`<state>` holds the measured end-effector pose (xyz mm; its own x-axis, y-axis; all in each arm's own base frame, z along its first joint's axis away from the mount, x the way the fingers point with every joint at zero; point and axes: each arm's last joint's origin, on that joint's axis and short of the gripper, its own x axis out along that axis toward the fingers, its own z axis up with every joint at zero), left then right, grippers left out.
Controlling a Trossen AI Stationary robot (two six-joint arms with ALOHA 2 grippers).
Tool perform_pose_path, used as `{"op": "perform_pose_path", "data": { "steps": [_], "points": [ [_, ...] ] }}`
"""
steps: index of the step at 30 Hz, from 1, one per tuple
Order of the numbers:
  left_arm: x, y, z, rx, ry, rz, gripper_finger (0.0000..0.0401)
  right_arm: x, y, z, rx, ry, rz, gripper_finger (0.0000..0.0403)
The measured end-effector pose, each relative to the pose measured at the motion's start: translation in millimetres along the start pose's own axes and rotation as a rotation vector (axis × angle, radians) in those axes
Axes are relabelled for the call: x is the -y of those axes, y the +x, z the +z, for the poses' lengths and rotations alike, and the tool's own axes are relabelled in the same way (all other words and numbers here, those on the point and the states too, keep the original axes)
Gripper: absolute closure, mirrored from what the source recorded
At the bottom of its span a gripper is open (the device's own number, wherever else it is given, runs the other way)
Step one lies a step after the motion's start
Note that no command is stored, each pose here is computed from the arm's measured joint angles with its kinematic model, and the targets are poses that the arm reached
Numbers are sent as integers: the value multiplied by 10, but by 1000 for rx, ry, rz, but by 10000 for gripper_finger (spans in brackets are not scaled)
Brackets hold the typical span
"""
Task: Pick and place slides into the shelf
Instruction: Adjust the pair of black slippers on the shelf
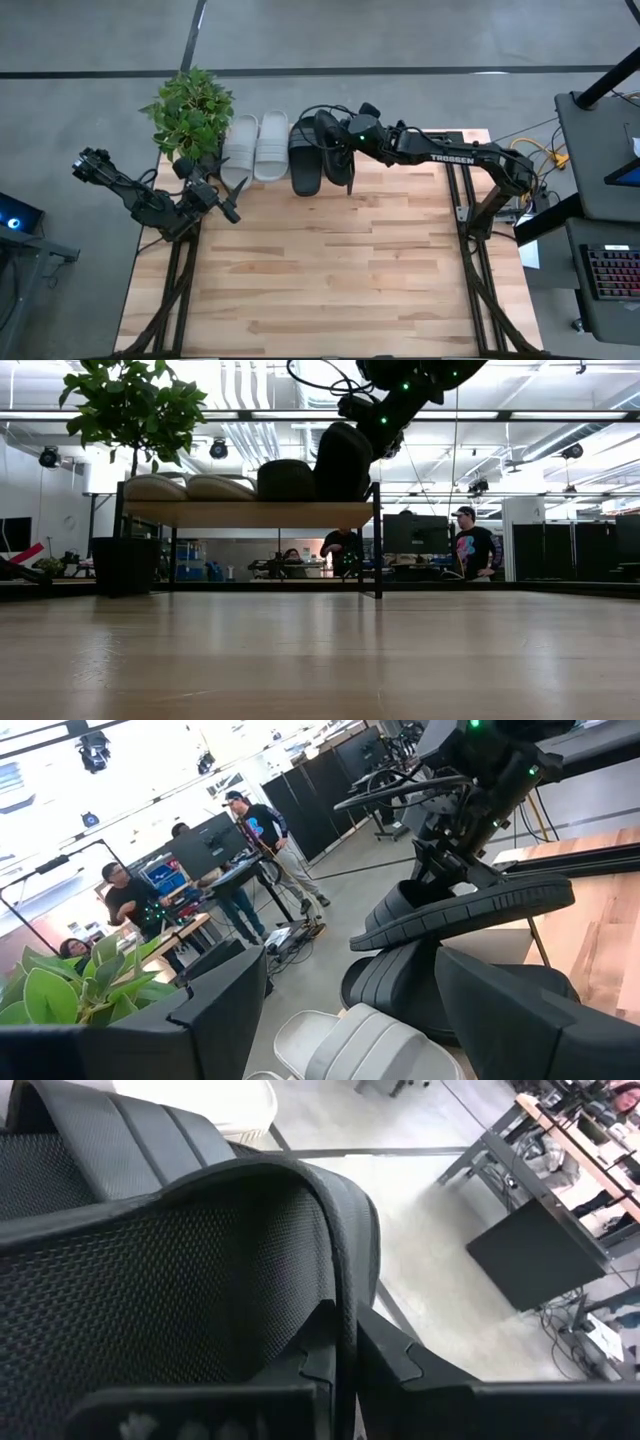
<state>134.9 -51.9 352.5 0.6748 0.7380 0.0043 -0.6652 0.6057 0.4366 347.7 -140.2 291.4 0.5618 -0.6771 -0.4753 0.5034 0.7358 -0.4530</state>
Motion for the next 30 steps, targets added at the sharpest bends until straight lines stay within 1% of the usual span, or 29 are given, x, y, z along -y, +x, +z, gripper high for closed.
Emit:
{"op": "perform_pose_path", "data": {
  "steps": [9, 11, 14, 19, 24, 27, 30],
  "points": [
    [1, 1, 1, 0, -2, 0, 127, 5, -22, -6, -6, -21, -10, 389],
    [-1, 1, 3, 0, -7, 1, 127, -4, -38, -2, -12, -37, -5, 382],
    [-9, 1, 13, 1, -13, 2, 127, -1, -68, 24, -29, -49, 4, 350],
    [-12, 1, 22, 4, -21, 0, 127, -1, -79, 35, -34, -63, 5, 273],
    [-7, 3, 39, 7, -34, 0, 127, 27, -101, 49, -40, -64, -64, 203],
    [-15, 3, 57, 12, -59, 0, 127, 58, -135, 92, -9, -62, -79, 176],
    [-18, 3, 65, 14, -73, 1, 127, 92, -184, 128, 18, -57, -87, 162]
  ]
}}
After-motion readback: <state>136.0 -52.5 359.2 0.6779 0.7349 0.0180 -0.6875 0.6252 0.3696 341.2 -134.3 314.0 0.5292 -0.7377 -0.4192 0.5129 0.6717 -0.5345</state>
